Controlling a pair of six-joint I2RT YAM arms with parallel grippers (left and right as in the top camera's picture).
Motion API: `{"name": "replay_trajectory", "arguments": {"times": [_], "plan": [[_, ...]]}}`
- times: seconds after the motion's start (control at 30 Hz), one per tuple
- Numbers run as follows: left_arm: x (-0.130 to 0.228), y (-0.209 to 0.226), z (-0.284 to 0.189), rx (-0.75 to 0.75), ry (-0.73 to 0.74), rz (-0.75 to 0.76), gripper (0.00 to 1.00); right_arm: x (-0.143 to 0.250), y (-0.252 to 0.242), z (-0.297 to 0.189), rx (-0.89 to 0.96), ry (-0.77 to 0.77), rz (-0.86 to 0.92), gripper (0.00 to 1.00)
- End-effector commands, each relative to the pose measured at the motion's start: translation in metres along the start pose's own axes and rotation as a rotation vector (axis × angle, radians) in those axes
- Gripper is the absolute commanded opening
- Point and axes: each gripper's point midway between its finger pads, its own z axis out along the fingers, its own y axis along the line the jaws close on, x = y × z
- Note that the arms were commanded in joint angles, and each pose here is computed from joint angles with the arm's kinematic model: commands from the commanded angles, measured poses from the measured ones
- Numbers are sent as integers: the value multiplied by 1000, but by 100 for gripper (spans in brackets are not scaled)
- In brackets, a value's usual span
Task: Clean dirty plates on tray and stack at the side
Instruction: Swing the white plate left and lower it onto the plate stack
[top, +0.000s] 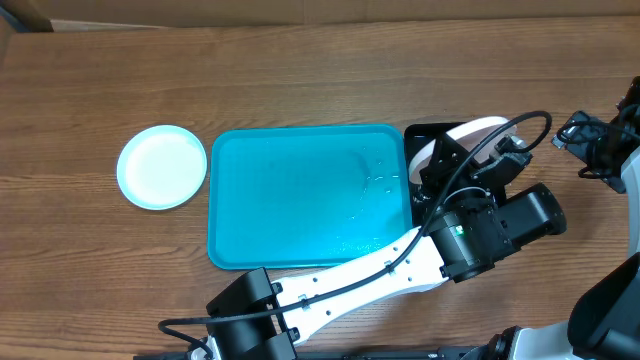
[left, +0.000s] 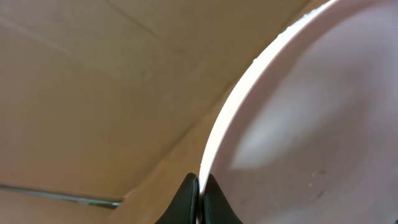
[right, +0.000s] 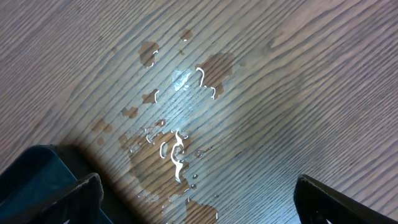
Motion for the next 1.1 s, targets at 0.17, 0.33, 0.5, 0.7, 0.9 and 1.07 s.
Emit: {"name": "replay_trajectory", "arguments": {"times": [0.17,0.33,0.5,0.7,0.9,1.07], "plan": [[21,-37,20,309,134,-299,4,-3,0,-1,-2,-8,7,100],[52,-56,47,602,336,-444,4,-3,0,-1,-2,-8,7,100],[75,-44,75,964,514,-671,4,-3,0,-1,-2,-8,7,100],[109,35,123,1252,586,-1041,4,-3,0,-1,-2,-8,7,100],[225,132,185,959,737,-1308,4,-3,0,-1,-2,-8,7,100],[345,203,193,611,924,-1453,4,-3,0,-1,-2,-8,7,100]]}}
